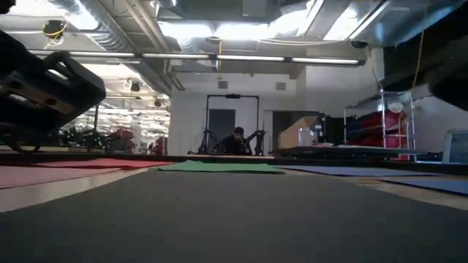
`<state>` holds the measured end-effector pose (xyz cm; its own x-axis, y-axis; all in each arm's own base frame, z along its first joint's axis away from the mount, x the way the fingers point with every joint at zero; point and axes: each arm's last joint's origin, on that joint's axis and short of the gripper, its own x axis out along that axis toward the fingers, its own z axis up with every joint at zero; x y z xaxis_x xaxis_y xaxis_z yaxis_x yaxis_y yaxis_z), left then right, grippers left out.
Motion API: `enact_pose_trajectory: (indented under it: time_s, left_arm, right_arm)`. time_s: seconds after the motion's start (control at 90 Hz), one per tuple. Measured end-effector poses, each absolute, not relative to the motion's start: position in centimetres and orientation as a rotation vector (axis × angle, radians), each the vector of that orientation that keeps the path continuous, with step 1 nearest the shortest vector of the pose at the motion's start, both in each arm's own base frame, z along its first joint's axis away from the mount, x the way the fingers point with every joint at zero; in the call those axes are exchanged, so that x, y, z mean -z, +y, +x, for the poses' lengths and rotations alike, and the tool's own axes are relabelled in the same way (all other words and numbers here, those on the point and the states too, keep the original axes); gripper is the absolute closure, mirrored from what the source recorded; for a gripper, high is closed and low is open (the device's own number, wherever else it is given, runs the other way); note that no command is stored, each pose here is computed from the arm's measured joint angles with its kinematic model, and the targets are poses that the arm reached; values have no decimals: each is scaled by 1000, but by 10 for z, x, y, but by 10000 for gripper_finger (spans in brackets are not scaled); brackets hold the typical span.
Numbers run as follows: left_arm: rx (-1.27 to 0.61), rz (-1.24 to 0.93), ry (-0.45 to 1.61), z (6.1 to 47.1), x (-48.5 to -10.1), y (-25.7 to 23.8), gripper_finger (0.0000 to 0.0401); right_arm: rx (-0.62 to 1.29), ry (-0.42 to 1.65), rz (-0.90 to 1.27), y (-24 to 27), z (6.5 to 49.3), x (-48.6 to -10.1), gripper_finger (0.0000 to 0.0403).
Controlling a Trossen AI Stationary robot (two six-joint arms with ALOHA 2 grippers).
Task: Organize paper
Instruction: Stack the black paper on top of the black papers
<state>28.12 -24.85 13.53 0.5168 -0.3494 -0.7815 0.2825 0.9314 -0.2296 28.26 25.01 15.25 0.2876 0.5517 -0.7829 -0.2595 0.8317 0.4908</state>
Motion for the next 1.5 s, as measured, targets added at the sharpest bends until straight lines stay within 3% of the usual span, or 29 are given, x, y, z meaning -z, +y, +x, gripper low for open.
enact_pose_trajectory:
  time_s: [0.4, 0.733, 0.944, 1.5]
  left_arm:
    - [361, -55, 941, 292, -136, -236, 401]
    - [364, -53, 940, 292, -136, -236, 401]
    - [384, -32, 939, 288, -136, -240, 401]
    - [417, -5, 935, 282, -136, -248, 401]
  right_arm:
    - [-492, 1038, 353, 253, 294, -155, 403]
    - [-508, 1112, 361, 281, 314, -133, 403]
    - [-405, 1189, 286, 288, 322, -122, 403]
    - [-253, 1162, 232, 286, 328, -127, 403]
